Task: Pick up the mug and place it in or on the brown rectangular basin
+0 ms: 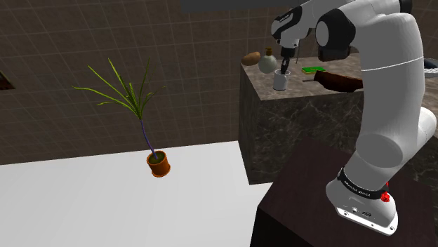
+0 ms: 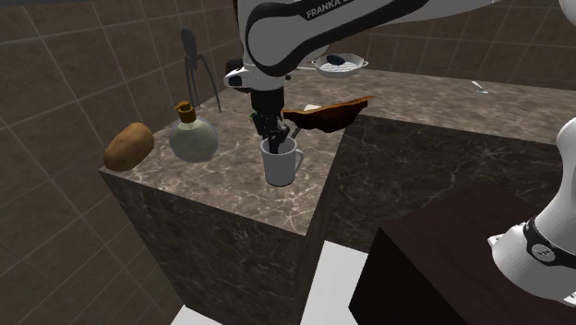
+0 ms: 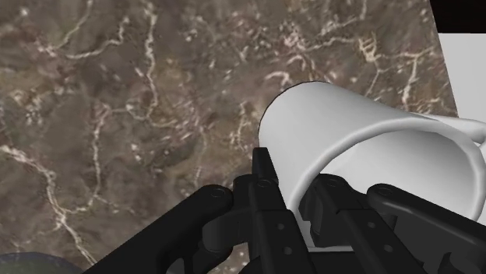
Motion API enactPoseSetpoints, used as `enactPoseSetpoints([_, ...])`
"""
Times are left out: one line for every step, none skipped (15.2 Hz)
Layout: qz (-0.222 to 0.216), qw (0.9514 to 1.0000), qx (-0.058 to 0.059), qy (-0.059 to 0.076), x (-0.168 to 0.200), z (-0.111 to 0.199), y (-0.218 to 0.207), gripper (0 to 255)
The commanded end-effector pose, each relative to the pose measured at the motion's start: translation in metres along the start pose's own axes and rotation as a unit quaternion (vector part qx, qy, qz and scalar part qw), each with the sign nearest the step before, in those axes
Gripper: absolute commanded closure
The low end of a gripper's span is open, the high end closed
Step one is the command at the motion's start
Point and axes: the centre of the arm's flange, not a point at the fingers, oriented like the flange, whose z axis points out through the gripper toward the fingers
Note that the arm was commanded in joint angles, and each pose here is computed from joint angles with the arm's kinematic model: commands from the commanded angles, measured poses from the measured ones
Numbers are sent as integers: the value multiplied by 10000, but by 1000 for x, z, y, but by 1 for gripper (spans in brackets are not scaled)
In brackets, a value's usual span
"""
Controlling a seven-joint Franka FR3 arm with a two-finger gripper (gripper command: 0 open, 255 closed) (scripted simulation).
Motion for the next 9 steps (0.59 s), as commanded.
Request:
enactPoseSetpoints([0, 10000, -1, 1, 0, 0, 0, 255])
enactPoseSetpoints([0, 10000, -1, 1, 0, 0, 0, 255])
enactPoseSetpoints([0, 10000, -1, 1, 0, 0, 0, 255])
enactPoseSetpoints([0, 10000, -1, 1, 0, -5, 0, 255])
enactPoseSetpoints([0, 10000, -1, 1, 0, -11, -1, 255])
enactPoseSetpoints([0, 10000, -1, 1, 0, -16, -1, 255])
enactPoseSetpoints([0, 10000, -1, 1, 0, -21, -1, 255])
enactPoseSetpoints([0, 10000, -1, 1, 0, -26, -2, 255])
enactPoseSetpoints([0, 10000, -1, 1, 0, -32, -2, 255])
